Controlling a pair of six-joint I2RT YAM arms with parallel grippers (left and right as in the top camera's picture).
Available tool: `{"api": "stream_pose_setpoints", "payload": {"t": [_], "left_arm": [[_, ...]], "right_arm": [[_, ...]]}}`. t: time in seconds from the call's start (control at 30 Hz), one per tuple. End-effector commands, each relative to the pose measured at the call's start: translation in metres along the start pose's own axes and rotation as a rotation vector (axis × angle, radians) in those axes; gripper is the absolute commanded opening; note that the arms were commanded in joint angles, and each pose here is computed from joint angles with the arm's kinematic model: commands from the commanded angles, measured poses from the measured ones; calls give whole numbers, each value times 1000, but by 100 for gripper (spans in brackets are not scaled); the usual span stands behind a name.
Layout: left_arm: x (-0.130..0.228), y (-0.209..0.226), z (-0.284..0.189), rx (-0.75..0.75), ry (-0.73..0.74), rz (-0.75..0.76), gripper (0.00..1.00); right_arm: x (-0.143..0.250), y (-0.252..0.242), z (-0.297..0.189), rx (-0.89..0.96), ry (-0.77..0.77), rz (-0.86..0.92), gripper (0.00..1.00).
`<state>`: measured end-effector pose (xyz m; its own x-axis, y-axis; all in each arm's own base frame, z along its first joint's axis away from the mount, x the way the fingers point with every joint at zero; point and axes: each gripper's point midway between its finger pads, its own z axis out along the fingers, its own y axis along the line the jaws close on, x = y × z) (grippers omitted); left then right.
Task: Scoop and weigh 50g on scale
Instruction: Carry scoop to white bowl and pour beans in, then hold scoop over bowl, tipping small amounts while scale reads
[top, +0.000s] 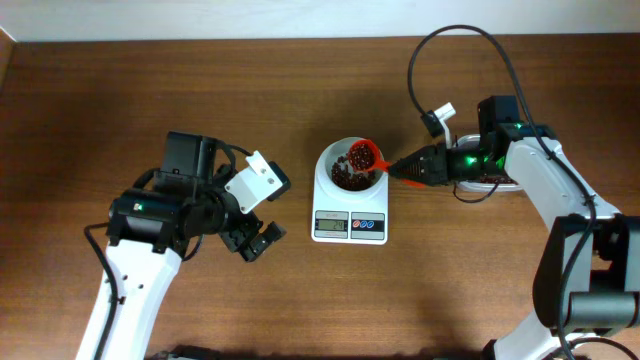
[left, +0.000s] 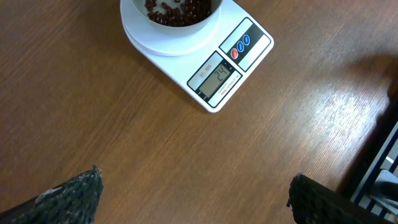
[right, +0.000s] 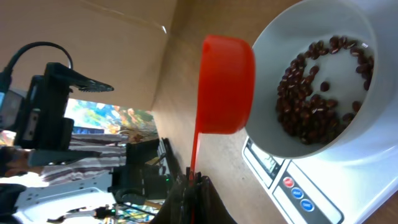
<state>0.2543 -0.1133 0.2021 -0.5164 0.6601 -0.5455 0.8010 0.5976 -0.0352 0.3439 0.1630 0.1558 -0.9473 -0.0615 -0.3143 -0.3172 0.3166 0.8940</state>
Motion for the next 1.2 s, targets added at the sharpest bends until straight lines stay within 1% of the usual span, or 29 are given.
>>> {"api": "stream_pose_setpoints", "payload": {"t": [0.0,0.03,0.07,0.17,0.2,0.23,0.27,0.3,0.37,0.4,0.43,0.47,0.5,0.53,0.57,0.6,0.63,0.67,0.7,0.73,0.77,0.83,0.87,0.97,1.0,1.03,1.13,1.17], "left_arm": [[1,-1,1,11,-2,9,99],[1,-1,1,11,-2,9,99],[1,-1,1,11,-2,9,99],[1,-1,1,11,-2,9,99],[1,-1,1,11,-2,9,99],[1,-1,1,11,-2,9,99],[1,-1,1,11,-2,9,99],[1,-1,1,11,-2,9,99],[1,-1,1,11,-2,9,99],[1,-1,1,11,-2,9,99],[1,-1,1,11,-2,9,99],[1,-1,1,11,-2,9,99],[1,-1,1,11,-2,9,99],[1,-1,1,11,-2,9,99],[1,-1,1,11,-2,9,99],[1,-1,1,11,-2,9,99],[1,-1,1,11,-2,9,99],[1,-1,1,11,-2,9,99],[1,-1,1,11,-2,9,99],[1,-1,1,11,-2,9,99],[1,-1,1,11,-2,9,99],[1,-1,1,11,-2,9,99],[1,-1,1,11,-2,9,99],[1,-1,1,11,-2,9,99],[1,-1,1,11,-2,9,99],[1,-1,1,11,-2,9,99],[1,-1,1,11,-2,9,99],[1,-1,1,11,-2,9,99]], "right_arm": [[1,-11,6,50,17,-44,4],[-3,-15,9,76,14,-91,4],[-9,-24,12,139,14,-149,4],[-9,-24,16,143,22,-208,4],[-10,-36,14,214,32,-243,4],[-8,-30,15,181,33,-242,4],[-9,-22,17,133,30,-300,4],[-11,-35,14,212,29,-252,4],[-13,-18,17,110,14,-306,4],[-14,-31,15,186,15,-240,4],[-13,-33,14,198,16,-200,4],[-15,-14,17,90,3,-271,4],[-16,-25,16,150,6,-262,4],[-14,-40,13,243,17,-206,4],[-11,-27,15,164,25,-273,4],[-13,-24,16,148,19,-304,4],[-13,-43,12,258,25,-226,4],[-12,-27,15,163,23,-309,4],[-15,-36,14,215,18,-266,4],[-14,-38,13,230,22,-243,4],[-13,-31,14,191,21,-273,4],[-15,-24,12,191,13,-298,4],[-18,-19,8,212,4,-323,4],[-19,-20,-3,358,11,-360,4],[-17,-19,-2,402,28,-382,4],[-15,-16,2,403,42,-410,4],[-6,-28,13,529,119,-440,4],[-4,-26,18,525,130,-449,4]]}}
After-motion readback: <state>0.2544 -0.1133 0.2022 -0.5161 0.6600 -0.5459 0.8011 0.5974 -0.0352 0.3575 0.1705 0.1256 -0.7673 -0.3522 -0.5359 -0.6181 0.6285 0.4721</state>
